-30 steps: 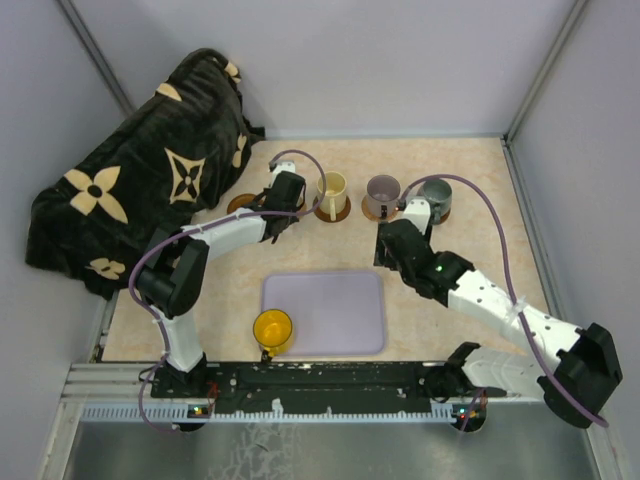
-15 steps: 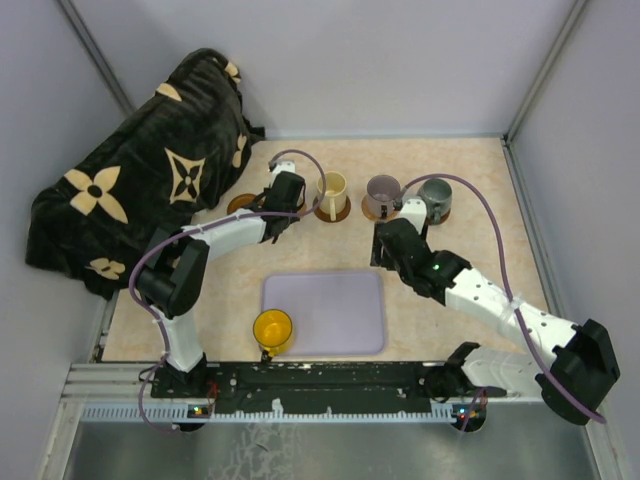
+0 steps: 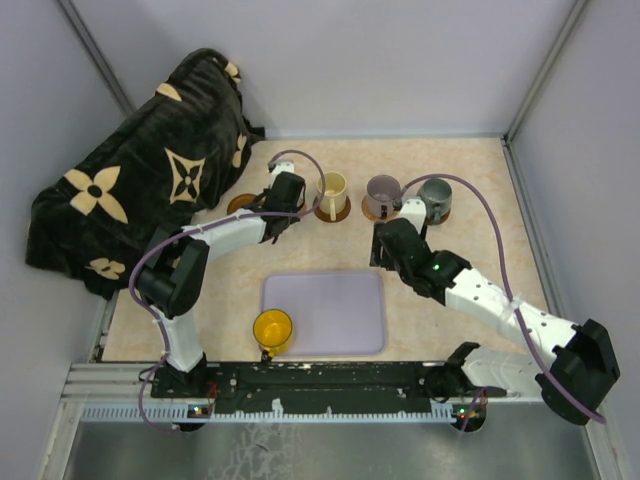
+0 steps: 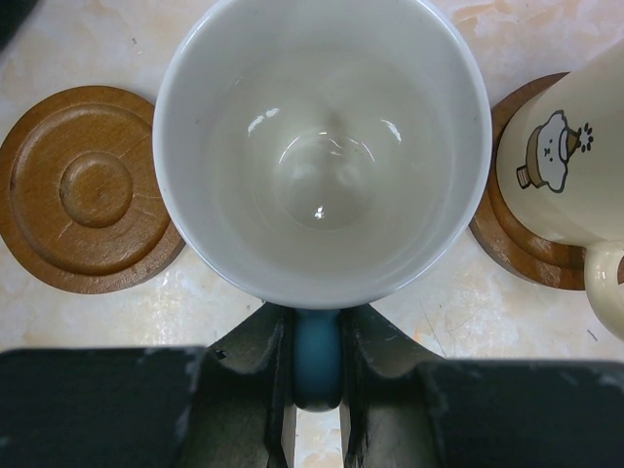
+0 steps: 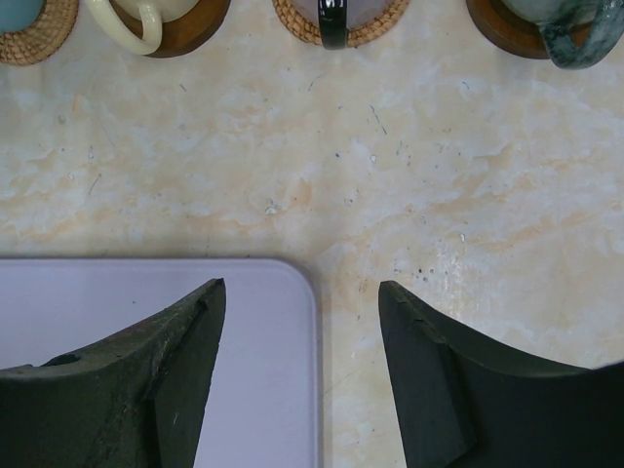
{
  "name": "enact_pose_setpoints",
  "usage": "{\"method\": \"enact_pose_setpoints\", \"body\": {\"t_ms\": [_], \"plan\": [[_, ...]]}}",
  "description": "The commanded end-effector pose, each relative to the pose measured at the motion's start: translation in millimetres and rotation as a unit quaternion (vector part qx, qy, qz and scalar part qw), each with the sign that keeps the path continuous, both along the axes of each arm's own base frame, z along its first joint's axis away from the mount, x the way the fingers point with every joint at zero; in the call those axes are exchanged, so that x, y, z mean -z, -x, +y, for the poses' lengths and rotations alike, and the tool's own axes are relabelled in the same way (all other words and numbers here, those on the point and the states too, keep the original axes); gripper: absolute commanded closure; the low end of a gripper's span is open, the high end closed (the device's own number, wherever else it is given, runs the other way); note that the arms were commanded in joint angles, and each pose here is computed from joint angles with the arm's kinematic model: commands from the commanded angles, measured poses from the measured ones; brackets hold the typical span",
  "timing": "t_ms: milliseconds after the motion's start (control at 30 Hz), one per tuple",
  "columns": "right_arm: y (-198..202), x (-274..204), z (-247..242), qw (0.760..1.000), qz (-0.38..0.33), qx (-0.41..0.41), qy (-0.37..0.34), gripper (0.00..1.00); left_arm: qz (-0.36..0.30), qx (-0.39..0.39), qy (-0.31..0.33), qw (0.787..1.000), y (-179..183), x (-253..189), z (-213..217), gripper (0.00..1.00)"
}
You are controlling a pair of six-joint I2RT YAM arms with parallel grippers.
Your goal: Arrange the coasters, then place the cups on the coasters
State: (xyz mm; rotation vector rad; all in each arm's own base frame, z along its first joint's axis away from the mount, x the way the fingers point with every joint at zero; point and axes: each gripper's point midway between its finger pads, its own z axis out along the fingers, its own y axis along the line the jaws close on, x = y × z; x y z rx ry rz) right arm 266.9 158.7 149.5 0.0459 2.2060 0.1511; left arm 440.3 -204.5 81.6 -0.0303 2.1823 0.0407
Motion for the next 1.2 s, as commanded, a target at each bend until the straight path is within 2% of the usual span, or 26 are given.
{"method": "enact_pose_setpoints", "body": {"t_ms": [0, 100, 233, 367, 700, 1000, 1167], "plan": [[-6.8, -6.8, 6.3, 1.0, -0.016, 0.004, -0.021, 0.35, -0.035, -0.013, 0.026, 0.999, -8.3, -27.1, -4.0, 0.99], [-6.5, -6.8, 6.3, 1.0, -0.015, 0.002, -0.021, 0.35, -0.031, -0.014, 0.024, 0.999, -7.0, -25.3, -3.1, 0.94], [-6.7, -7.1, 7.8, 1.0, -0.015, 0.001, -0.025, 0.35, -0.029, -0.013, 0.022, 0.999, -6.8, -23.2, -3.8, 0.8], [-6.2, -5.8, 8.1, 1.0, -0.014, 0.0, -0.025, 0.35, -0.027, -0.011, 0.022, 0.999, -7.1, -21.6, -4.5, 0.72], [-5.4, -2.1, 8.9, 1.0, -0.01, -0.002, -0.025, 0.35, -0.032, -0.011, 0.023, 0.999, -7.6, -26.2, -4.3, 0.41], [-4.7, -1.7, 7.9, 1.0, -0.009, 0.0, -0.026, 0.35, -0.045, -0.012, 0.022, 0.999, -0.5, -49.4, 0.2, 0.34], [-6.0, -7.9, 5.1, 0.999, -0.018, 0.007, -0.026, 0.34, -0.044, -0.017, 0.012, 0.999, 21.6, -70.9, 12.7, 0.29]]}}
